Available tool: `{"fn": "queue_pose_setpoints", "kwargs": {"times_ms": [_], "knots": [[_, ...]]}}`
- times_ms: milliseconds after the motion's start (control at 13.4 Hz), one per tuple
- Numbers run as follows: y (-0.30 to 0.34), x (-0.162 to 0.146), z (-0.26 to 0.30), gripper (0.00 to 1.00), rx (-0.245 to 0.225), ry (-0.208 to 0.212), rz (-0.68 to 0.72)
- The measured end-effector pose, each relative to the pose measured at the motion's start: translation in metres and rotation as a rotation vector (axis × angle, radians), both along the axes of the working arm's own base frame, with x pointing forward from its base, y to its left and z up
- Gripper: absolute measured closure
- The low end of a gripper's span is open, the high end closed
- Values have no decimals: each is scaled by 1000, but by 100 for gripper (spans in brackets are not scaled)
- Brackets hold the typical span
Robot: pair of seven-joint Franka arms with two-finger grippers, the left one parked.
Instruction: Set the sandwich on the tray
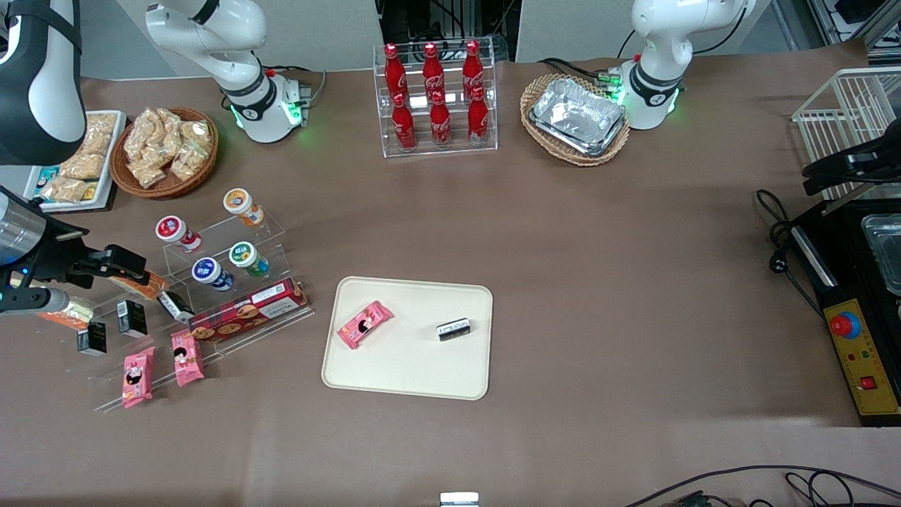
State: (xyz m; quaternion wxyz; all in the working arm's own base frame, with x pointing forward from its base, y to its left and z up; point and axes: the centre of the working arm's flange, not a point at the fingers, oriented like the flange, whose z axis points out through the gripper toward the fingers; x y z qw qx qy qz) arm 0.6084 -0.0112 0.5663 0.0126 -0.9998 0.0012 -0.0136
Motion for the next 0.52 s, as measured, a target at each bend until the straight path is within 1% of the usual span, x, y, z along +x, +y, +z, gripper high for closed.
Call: {"fn": "queue_pose_setpoints", "kwargs": {"times_ms": [374, 524], "knots": [[-1, 0, 0, 0, -1, 0, -1], [-4, 0, 0, 0, -9, 0, -5]]}}
